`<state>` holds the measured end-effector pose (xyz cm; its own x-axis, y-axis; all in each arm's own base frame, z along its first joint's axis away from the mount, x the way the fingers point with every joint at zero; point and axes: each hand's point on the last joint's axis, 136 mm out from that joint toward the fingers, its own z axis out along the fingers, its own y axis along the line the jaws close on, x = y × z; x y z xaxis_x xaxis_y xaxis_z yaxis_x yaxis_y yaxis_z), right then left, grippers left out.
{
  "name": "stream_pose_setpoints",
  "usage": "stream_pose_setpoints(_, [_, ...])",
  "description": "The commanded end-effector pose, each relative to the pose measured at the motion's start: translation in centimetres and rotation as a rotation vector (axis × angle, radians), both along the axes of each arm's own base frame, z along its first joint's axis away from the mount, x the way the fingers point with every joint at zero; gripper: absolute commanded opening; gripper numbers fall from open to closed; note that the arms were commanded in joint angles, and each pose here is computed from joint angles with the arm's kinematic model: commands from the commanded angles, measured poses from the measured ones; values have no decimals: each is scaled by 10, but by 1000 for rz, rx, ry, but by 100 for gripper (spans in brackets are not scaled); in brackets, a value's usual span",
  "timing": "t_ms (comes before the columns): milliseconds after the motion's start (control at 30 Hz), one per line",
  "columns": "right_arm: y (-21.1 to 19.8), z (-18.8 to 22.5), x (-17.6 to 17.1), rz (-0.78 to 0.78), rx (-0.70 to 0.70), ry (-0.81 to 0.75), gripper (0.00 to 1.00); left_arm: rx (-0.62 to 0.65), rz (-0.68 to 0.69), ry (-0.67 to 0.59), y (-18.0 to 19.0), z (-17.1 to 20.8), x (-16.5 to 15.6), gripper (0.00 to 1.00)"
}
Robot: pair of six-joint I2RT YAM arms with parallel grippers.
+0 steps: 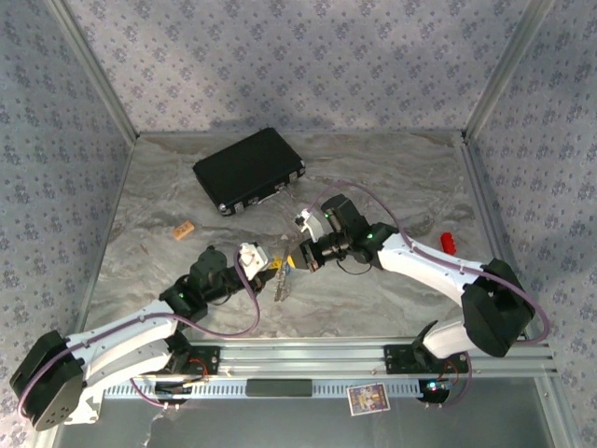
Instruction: Put the keys on the keyring
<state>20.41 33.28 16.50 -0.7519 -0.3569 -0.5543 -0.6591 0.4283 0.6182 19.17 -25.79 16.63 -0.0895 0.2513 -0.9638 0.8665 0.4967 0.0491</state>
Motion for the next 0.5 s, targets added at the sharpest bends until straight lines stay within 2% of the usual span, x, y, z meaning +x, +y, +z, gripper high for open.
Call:
stream_pose_setpoints(0, [-2,-2,-4,20,10,0,3,-64,-7,-71,-5,24,2,0])
stream_pose_setpoints(167, [1,-7,-7,32,15,11,7,-63,-6,-69,-5,23,2,0])
stream_pose_setpoints(267, [-2,-2,-6,26,26,-14,19,-62,-7,-67,-5,22,2,0])
stream_pose_setpoints(367, [-10,7,0,9,37,-131,26,-59,-11,-64,-6,21,2,0])
stream_pose_setpoints(467, [-16,15,2,41,66,-342,29,-61,-19,-59,-6,18,1,0])
